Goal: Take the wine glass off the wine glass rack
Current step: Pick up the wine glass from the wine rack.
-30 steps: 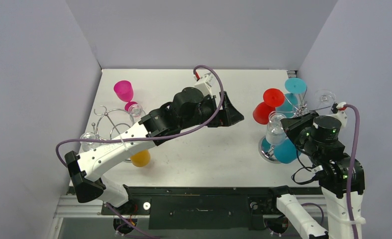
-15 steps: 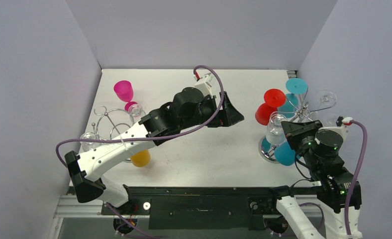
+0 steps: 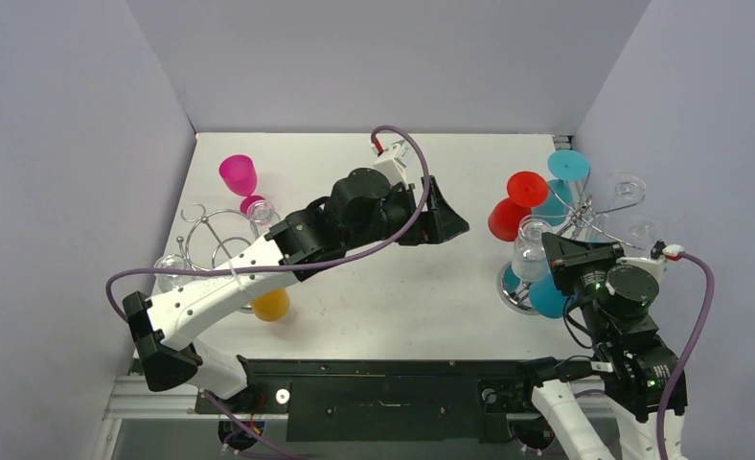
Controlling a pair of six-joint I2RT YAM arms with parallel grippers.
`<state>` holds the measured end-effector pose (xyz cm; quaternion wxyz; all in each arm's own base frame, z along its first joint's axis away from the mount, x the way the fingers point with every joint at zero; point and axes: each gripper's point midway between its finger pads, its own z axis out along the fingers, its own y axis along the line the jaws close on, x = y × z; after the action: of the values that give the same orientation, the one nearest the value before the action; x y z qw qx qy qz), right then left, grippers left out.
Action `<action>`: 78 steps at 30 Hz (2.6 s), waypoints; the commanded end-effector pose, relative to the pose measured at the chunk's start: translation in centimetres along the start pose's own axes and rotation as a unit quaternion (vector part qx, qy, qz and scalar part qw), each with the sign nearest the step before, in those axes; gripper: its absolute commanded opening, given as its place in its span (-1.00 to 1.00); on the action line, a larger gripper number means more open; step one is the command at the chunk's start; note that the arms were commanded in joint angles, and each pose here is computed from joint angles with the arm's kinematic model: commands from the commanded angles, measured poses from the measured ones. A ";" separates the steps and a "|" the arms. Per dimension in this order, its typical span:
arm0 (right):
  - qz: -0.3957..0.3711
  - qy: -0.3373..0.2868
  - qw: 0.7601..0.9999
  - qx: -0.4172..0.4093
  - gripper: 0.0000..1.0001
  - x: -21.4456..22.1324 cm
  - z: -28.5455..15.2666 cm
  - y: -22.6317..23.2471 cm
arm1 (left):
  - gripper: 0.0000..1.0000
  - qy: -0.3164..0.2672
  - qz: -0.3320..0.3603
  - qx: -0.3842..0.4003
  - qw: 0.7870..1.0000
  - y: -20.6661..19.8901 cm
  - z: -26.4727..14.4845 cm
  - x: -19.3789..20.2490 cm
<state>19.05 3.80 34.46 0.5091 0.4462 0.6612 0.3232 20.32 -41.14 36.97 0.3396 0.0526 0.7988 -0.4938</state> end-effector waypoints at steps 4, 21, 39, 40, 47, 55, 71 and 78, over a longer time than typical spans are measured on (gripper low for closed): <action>0.060 -0.036 0.995 -0.067 -1.00 -1.5 -0.2 2.8 | 0.53 -0.027 0.002 0.034 0.999 -1.7 -1.5 -1.7; 0.103 -0.040 0.988 -0.109 -1.00 -1.6 -0.1 3.9 | 0.54 -0.031 0.001 0.033 0.999 -1.3 -1.4 -1.9; 0.114 -0.048 0.986 -0.114 -1.00 -2.0 0.8 4.6 | 0.54 -0.040 -0.003 0.033 0.999 -0.9 -1.6 -2.4; 0.114 -0.048 0.986 -0.113 -1.00 -2.0 0.8 4.7 | 0.54 -0.040 -0.003 0.032 0.999 -0.9 -1.6 -2.4; 0.112 -0.053 0.986 -0.111 -1.00 -2.2 1.6 4.9 | 0.54 -0.032 -0.001 0.038 0.999 -1.0 -1.9 -2.1; 0.105 -0.078 0.986 -0.103 -1.00 -3.2 1.4 4.9 | 0.54 -0.033 -0.002 0.039 0.999 -0.8 -2.0 -2.3; 0.087 -0.110 0.986 -0.088 -1.00 -4.7 0.1 4.6 | 0.54 -0.028 -0.004 0.039 0.999 -0.6 -1.6 -2.2; 0.084 -0.114 0.987 -0.082 -1.00 -4.9 -0.2 4.3 | 0.54 -0.027 -0.004 0.040 0.999 -0.6 -1.6 -2.1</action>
<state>21.19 1.98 35.55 0.5435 0.5000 0.5846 0.3360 21.08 -39.87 36.75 0.3398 0.0471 0.7954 -0.4997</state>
